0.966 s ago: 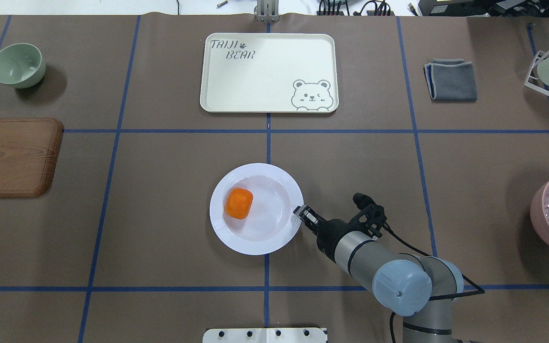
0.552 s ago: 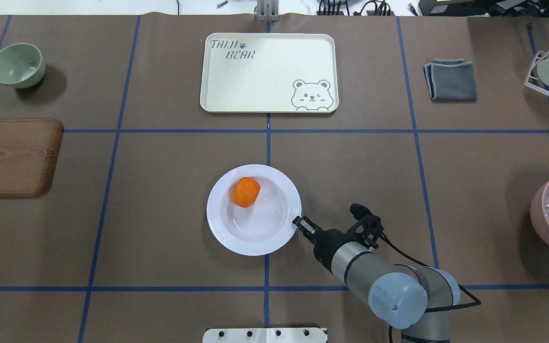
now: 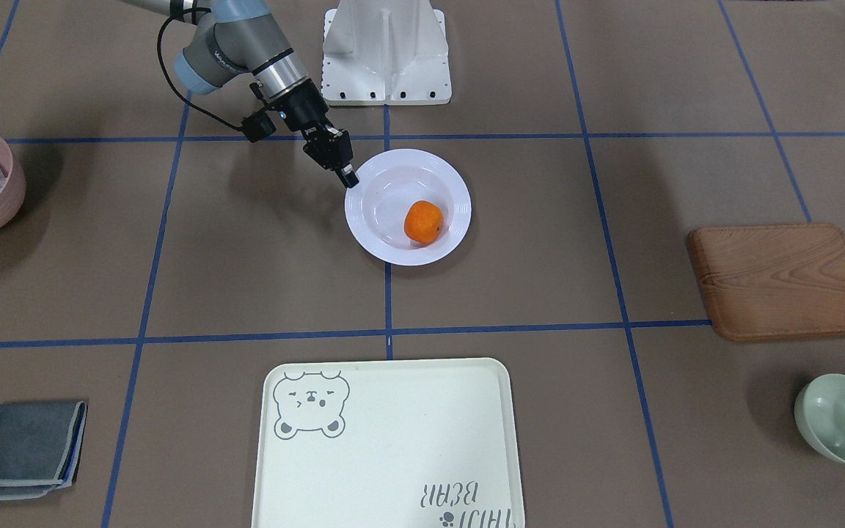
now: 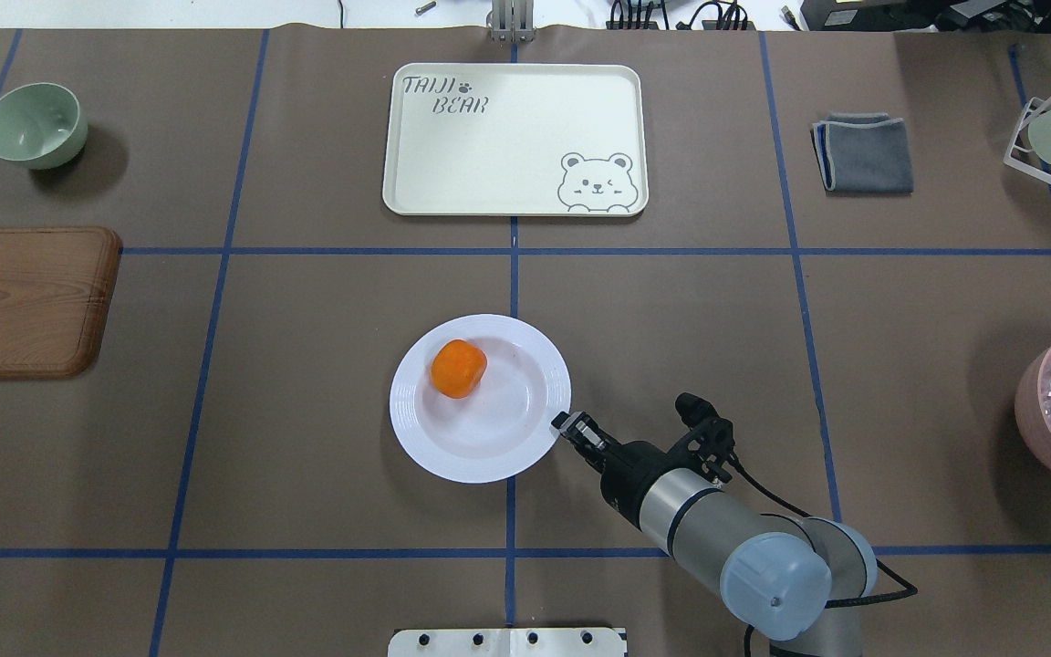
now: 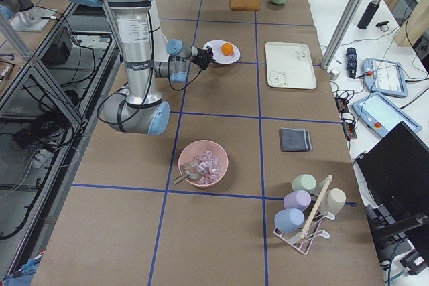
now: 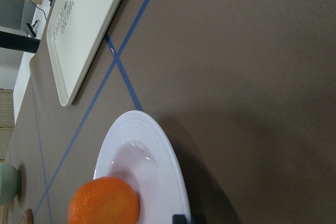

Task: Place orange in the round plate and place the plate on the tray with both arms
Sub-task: 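Close the right gripper on the rim of the white plate nearest it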

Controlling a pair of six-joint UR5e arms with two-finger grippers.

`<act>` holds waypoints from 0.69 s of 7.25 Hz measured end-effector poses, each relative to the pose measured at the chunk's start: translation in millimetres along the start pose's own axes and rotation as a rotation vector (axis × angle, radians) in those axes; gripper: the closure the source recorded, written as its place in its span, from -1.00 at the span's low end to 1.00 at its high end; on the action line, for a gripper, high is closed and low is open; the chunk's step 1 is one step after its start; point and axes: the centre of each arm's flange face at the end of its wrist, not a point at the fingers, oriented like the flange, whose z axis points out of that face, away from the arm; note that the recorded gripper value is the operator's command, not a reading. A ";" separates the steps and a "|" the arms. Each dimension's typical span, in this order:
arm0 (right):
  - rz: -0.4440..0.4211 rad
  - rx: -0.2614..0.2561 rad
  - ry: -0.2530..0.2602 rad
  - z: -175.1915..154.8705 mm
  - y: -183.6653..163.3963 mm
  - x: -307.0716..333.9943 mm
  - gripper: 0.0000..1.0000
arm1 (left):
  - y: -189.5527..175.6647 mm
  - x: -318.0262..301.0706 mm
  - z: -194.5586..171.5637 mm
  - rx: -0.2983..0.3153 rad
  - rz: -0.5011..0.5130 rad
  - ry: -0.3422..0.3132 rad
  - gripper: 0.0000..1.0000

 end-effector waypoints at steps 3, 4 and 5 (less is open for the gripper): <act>0.023 0.007 -0.048 -4.4 -4.7 -3.5 1.00 | 0.2 -0.1 0.1 0.000 0.000 0.000 -0.97; 0.031 0.009 -0.063 -6.2 -6.7 -3.7 1.00 | 1.0 -0.3 0.7 -0.001 0.000 0.000 -0.97; 0.037 0.014 -0.077 -7.6 -8.5 -4.0 1.00 | 2.5 -1.0 1.9 0.001 0.003 -0.001 -0.97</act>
